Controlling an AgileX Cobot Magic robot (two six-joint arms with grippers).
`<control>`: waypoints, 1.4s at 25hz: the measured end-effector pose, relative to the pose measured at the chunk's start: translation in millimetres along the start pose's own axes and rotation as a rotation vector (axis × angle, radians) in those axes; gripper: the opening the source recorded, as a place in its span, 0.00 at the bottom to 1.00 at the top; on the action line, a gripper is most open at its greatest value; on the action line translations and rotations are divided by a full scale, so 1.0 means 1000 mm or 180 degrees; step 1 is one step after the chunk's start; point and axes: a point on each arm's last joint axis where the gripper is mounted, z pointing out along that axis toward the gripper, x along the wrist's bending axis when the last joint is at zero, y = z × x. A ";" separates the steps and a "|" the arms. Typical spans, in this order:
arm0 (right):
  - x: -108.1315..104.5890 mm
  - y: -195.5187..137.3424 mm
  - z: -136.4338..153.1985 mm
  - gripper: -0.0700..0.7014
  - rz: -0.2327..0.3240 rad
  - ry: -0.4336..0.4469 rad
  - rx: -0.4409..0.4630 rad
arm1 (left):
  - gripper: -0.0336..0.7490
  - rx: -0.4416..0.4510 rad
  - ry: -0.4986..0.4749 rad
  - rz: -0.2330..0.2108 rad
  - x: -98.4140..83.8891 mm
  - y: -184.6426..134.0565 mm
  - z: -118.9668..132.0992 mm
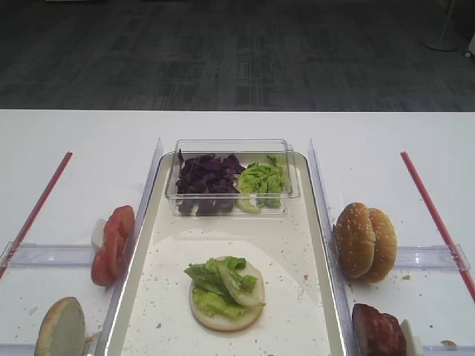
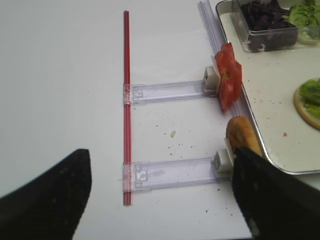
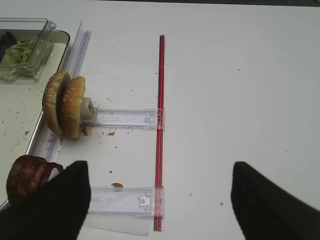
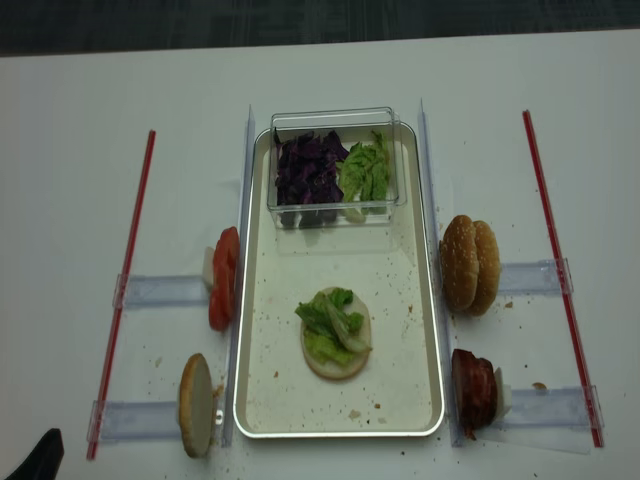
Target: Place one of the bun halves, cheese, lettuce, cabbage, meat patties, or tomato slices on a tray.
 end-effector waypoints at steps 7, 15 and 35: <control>0.000 0.000 0.000 0.86 0.0000 0.0000 0.0000 | 0.73 0.0000 0.0000 0.0000 0.000 0.000 0.000; 0.000 0.000 0.000 0.86 -0.0001 -0.0002 0.0000 | 0.73 0.0000 0.0000 0.0000 0.000 0.000 0.000; 0.000 0.000 0.000 0.86 -0.0001 -0.0002 0.0000 | 0.73 0.0000 0.0000 0.0000 0.000 0.000 0.000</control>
